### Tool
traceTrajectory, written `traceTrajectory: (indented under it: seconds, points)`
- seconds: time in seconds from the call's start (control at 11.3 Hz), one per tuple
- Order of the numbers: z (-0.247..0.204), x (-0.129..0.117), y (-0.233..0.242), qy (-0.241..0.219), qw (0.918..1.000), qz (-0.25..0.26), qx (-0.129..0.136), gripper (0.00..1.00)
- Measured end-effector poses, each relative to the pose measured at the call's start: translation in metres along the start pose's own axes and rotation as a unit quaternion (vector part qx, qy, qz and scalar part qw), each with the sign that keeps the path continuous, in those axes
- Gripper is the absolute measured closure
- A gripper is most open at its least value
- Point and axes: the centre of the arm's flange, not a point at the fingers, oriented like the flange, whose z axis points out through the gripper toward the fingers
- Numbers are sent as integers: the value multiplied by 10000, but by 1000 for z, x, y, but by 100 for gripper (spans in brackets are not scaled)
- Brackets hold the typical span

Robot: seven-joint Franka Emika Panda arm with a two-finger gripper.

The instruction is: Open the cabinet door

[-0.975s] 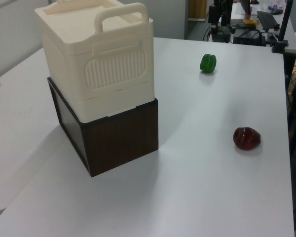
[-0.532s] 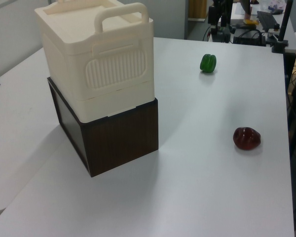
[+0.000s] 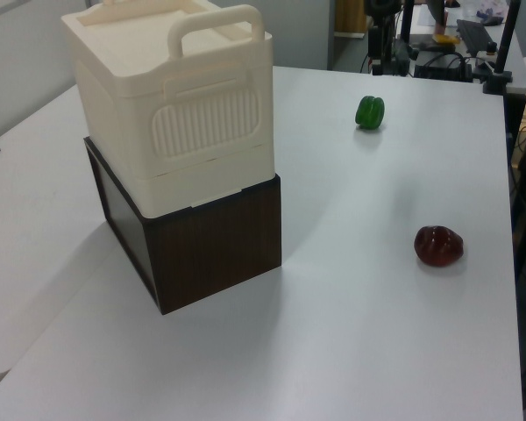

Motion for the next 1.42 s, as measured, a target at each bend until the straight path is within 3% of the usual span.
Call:
traceTrajectory:
  seconds: [0.27,0.62,0.71,0.89,0.98,1.24,1.42]
  points:
    - [-24,1,-13,327,9933,-1085,231,0]
    - [-51,18,-85,985,9721,-2126,51,4]
    - [-53,23,-110,1163,9660,-2308,35,13]
    - [-52,36,-151,1529,9536,-2592,-17,23]
    - [-48,42,-167,1647,9488,-2695,-35,37]
    - [-38,54,-195,1844,9406,-2851,29,43]
    - [-35,56,-214,1937,9341,-2999,58,41]
